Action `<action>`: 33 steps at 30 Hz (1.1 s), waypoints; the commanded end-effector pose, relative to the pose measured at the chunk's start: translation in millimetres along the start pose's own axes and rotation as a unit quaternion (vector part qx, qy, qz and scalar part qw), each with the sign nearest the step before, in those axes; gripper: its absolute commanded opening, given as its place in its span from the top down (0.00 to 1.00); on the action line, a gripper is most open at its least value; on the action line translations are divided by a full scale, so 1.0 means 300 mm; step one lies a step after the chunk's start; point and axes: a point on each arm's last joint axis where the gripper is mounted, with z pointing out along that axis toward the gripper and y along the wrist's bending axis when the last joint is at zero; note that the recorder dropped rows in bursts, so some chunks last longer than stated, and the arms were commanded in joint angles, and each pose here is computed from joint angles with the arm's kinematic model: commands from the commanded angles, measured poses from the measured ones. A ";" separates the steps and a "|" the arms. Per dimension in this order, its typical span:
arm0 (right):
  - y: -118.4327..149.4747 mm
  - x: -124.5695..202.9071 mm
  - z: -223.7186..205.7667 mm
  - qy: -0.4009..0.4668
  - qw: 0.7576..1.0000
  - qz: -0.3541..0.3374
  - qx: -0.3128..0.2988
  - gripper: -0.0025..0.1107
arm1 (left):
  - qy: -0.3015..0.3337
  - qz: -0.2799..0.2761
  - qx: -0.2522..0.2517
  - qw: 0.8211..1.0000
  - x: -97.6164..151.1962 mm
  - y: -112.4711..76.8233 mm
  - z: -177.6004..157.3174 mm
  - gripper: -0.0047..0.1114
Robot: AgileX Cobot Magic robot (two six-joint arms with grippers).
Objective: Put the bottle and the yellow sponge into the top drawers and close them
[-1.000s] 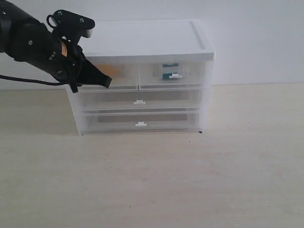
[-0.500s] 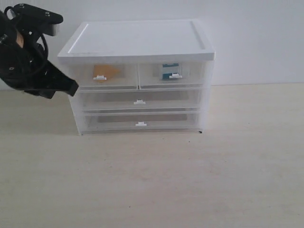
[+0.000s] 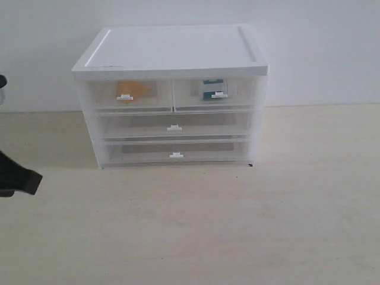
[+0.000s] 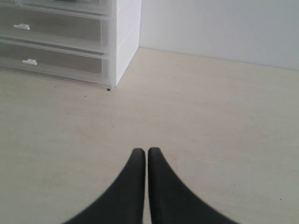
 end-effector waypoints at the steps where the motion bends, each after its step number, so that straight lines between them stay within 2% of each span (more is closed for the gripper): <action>1: -0.001 -0.003 -0.001 -0.006 1.000 0.002 0.003 0.98 | -0.011 -0.011 0.003 1.000 0.054 0.014 -0.052 0.92; 6: -0.001 -0.003 -0.001 -0.006 1.000 0.002 0.003 0.98 | 0.063 -0.035 0.005 0.997 0.130 0.026 -0.107 0.92; 15: -0.001 -0.003 -0.001 -0.006 1.000 0.002 0.003 0.98 | 0.037 -0.026 -0.008 0.999 0.125 0.040 -0.122 0.92; 17: -0.001 -0.003 -0.001 -0.006 1.000 0.002 0.003 0.98 | -0.003 -0.024 0.002 1.000 0.113 0.037 -0.124 0.92; 19: -0.001 -0.003 -0.001 -0.006 1.000 0.002 0.003 0.98 | -0.074 -0.021 0.015 0.997 0.117 0.042 -0.138 0.92; 22: -0.001 -0.003 -0.001 -0.006 1.000 0.002 0.003 0.98 | -0.176 -0.031 0.032 0.983 0.152 0.059 -0.155 0.92; 25: -0.001 -0.003 -0.001 -0.006 1.000 0.002 0.003 0.98 | -0.248 -0.044 0.034 0.967 0.219 0.081 -0.169 0.92; 33: -0.001 -0.003 -0.001 -0.006 1.000 0.002 0.003 0.98 | -0.356 -0.073 -0.006 0.932 0.389 0.129 -0.190 0.92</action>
